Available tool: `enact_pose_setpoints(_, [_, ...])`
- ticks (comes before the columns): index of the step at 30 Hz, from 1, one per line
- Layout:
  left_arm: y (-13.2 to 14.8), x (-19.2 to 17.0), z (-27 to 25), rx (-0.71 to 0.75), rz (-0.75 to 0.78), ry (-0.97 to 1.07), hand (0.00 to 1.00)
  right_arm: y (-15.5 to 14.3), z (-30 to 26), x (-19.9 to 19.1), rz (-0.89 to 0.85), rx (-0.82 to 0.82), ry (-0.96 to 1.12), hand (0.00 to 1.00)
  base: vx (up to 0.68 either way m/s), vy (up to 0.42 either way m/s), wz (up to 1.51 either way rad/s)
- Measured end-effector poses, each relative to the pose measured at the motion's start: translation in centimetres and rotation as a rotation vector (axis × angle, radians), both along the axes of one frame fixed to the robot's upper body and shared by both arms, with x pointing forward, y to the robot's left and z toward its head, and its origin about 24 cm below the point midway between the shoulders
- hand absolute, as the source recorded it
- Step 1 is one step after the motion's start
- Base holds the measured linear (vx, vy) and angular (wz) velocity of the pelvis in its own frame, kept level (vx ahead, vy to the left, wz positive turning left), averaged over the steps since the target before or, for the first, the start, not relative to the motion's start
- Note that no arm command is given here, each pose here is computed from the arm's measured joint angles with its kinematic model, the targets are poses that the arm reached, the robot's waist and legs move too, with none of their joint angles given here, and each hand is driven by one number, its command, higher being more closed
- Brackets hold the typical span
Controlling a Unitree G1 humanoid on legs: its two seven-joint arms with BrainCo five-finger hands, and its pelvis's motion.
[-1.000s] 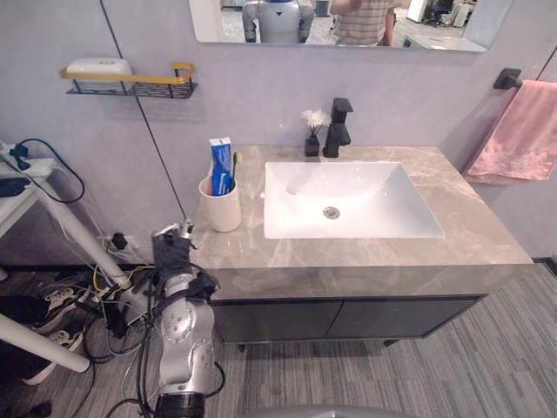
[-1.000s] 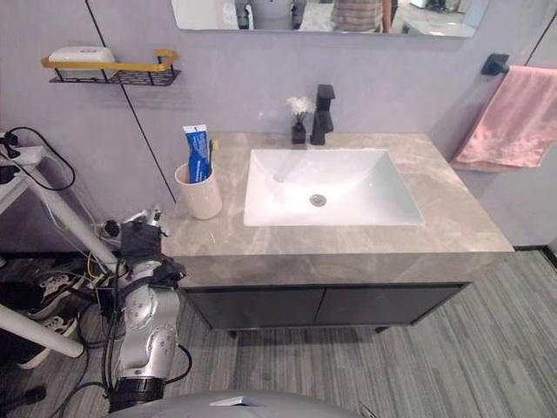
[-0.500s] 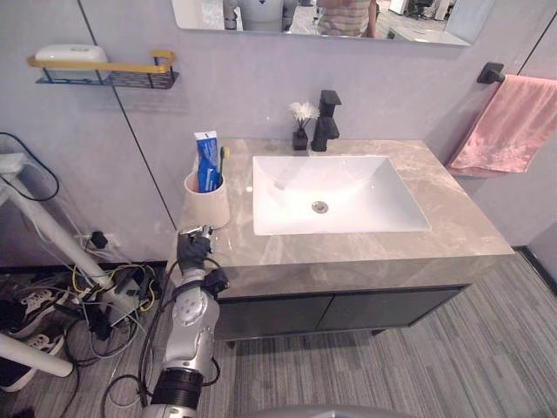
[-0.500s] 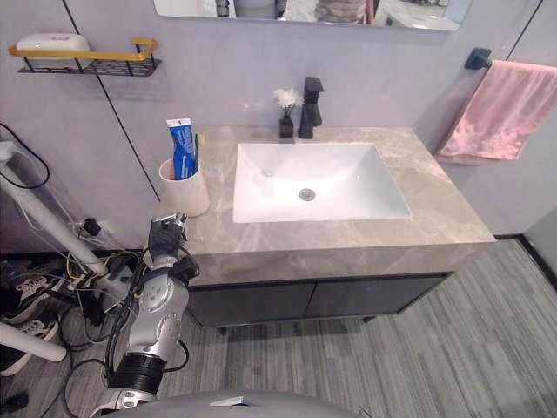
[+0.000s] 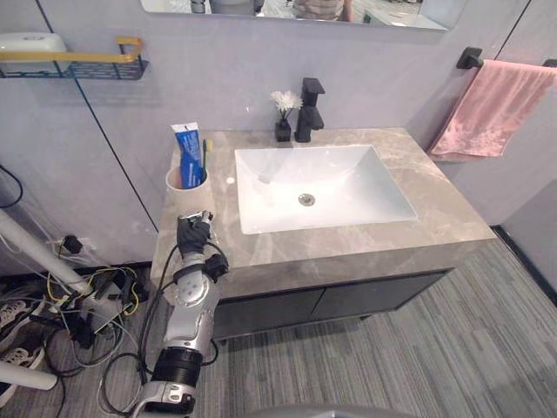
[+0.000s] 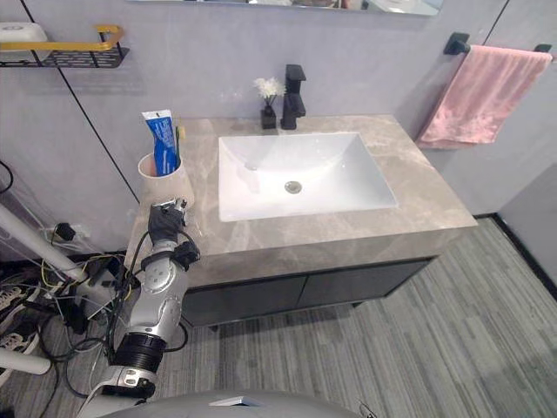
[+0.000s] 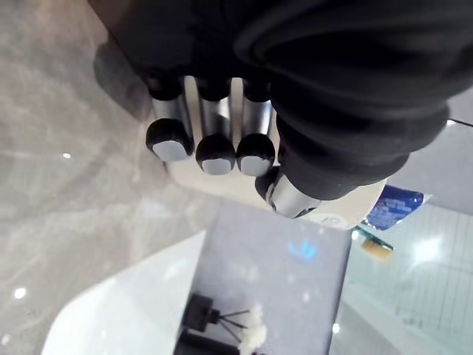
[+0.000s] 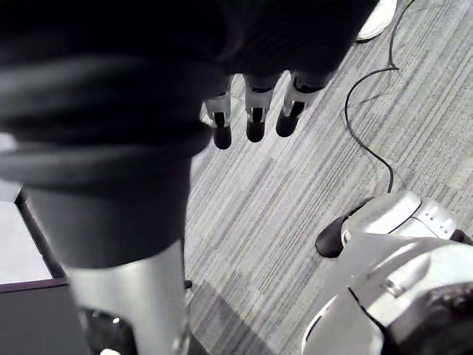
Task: Organize washtable
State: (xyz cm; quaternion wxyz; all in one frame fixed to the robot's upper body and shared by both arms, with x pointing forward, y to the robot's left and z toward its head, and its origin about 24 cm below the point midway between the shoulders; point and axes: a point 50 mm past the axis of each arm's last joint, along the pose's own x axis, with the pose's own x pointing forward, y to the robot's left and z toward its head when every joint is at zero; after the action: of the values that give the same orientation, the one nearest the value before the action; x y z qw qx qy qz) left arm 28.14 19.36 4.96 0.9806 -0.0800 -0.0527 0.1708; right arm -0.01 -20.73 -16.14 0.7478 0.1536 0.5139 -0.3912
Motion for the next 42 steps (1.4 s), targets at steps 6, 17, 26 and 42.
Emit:
enact_pose_setpoints(6, [0.0, 0.6, 0.1, 0.004, -0.001, 0.003, 1.00, -0.1, 0.0, -0.1, -0.009, -0.003, 0.000, 0.00, -0.03, -0.010, -0.03])
enact_pose_setpoints(17, [1.3, 2.1, 1.6, 0.064, 0.040, -0.023, 1.00, -0.5, 0.1, 0.8, -0.017, -0.007, -0.029, 0.00, 0.01, -0.001, -0.01])
enact_pose_setpoints(26, [3.1, 2.8, 2.5, 0.126, 0.087, -0.023, 1.00, -0.5, 0.1, 1.0, -0.010, 0.000, -0.040, 0.00, -0.01, 0.003, -0.06])
enact_pose_setpoints(42, [0.8, 5.8, 5.7, 0.235, -0.018, -0.093, 1.00, -0.5, 0.1, 1.9, -0.028, 0.013, -0.082, 0.00, 0.01, 0.002, -0.07])
